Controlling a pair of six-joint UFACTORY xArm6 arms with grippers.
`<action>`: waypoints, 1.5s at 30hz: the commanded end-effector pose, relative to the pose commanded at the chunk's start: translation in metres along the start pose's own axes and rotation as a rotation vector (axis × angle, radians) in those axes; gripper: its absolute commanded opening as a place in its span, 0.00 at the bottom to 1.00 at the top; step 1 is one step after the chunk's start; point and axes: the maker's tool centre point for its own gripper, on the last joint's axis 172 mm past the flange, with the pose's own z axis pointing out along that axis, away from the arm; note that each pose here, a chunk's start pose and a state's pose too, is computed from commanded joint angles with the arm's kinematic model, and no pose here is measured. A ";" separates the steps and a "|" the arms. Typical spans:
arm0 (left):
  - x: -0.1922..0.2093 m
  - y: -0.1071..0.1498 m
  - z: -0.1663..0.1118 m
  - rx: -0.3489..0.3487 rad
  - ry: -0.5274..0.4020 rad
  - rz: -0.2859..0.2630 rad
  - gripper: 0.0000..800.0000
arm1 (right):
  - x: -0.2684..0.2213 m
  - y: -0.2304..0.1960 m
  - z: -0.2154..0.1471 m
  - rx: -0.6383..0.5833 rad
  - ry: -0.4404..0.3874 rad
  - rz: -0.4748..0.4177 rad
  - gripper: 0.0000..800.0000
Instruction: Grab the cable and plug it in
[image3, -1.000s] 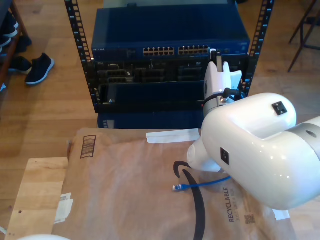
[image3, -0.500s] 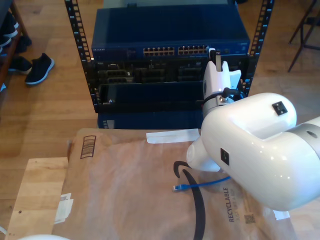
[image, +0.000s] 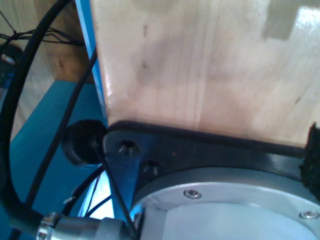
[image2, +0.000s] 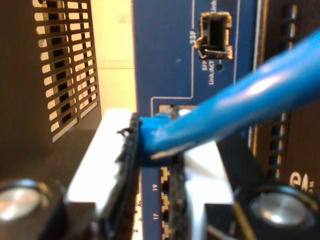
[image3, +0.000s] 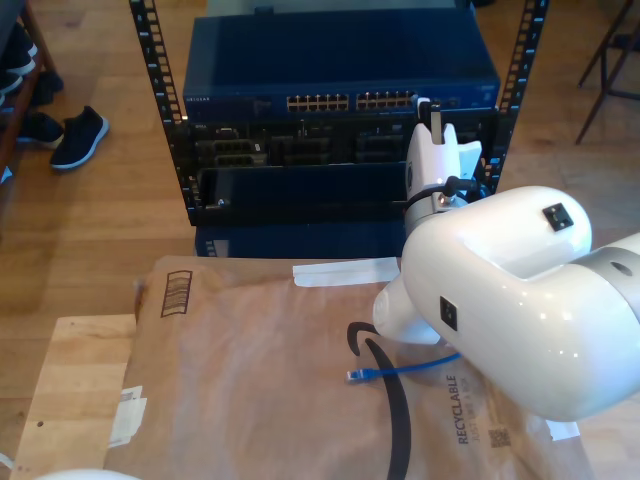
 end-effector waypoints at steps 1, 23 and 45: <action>0.000 0.000 0.000 0.000 0.002 0.000 1.00 | 0.000 0.000 0.000 0.000 0.000 0.000 0.00; 0.000 0.000 0.000 0.000 0.002 0.000 1.00 | -0.002 0.003 0.007 0.007 0.001 0.005 0.00; 0.000 0.000 0.000 0.000 0.002 0.000 1.00 | -0.006 0.008 0.011 0.002 -0.007 0.004 0.00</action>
